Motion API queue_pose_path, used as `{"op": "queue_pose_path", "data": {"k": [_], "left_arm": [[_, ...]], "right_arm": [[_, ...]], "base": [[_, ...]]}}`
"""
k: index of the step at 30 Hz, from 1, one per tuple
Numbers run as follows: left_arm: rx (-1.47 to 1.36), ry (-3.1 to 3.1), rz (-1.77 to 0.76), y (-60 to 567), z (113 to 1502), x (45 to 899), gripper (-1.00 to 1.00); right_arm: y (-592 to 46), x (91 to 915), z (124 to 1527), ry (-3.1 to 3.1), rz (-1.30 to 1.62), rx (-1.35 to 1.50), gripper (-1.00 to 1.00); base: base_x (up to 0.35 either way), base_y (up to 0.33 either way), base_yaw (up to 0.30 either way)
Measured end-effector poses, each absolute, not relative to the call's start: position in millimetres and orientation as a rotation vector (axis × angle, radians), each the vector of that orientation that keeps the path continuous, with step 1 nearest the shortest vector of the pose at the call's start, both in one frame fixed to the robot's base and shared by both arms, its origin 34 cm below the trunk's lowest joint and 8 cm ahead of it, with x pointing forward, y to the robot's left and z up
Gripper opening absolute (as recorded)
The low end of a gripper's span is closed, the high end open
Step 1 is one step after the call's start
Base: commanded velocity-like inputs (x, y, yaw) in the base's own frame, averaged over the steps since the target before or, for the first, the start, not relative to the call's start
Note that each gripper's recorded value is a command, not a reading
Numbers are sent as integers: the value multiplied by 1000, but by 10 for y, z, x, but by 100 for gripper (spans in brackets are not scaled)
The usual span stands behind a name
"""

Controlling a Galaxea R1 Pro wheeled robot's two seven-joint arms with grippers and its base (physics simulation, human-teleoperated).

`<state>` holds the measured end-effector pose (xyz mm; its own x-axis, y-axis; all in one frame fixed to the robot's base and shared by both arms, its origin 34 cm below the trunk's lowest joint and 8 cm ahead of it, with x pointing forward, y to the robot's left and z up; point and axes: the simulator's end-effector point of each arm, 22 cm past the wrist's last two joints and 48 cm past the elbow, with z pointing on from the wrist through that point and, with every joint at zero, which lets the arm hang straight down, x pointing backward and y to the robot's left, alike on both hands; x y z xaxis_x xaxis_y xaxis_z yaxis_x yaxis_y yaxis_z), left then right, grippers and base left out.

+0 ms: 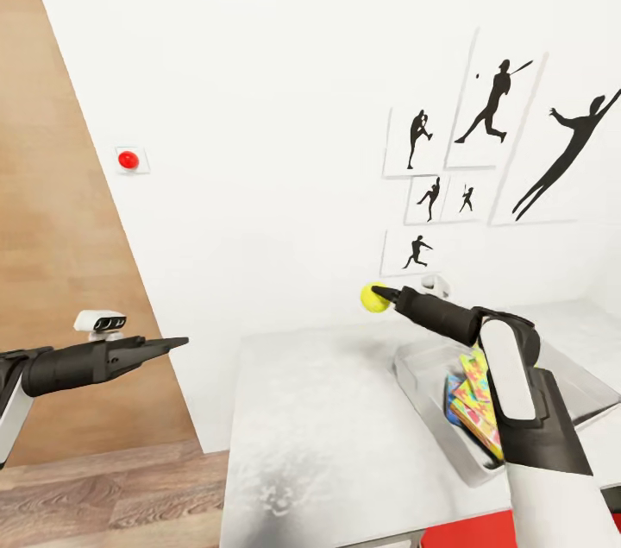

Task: Put all the toys in the child's room - the three board games (two on the bed and one on the table), the two jigsaw puzzles on the table, and the tennis ball on the table - inside the toy box on the table in the child's room.

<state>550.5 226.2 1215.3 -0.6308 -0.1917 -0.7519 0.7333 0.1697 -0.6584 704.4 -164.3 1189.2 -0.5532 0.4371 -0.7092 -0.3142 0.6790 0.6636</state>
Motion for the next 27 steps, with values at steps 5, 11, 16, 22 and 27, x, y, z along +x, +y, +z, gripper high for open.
{"op": "queue_pose_path", "data": {"k": [5, 11, 16, 22, 27], "left_arm": [[520, 1699, -1561, 2265, 12154, 5505, 100], [521, 1702, -1558, 2273, 12151, 5507, 100], [520, 1702, -1556, 2280, 12152, 5508, 100], [520, 1703, -1555, 2283, 12153, 5508, 100], [520, 1703, -1555, 2284, 12152, 5509, 100]], "right_arm": [[-1827, 7269, 11965, 1949, 881, 145, -100], [-2020, 7534, 11618, 2078, 759, 245, -100], [-2442, 7637, 11016, 2260, 560, 405, -100], [-2832, 7626, 10862, 2302, 465, 462, -100], [-2997, 7549, 10560, 2372, 436, 507, -100]], "base": [[0, 0, 0], [0, 0, 0], [0, 0, 0], [0, 0, 0], [0, 0, 0]]}}
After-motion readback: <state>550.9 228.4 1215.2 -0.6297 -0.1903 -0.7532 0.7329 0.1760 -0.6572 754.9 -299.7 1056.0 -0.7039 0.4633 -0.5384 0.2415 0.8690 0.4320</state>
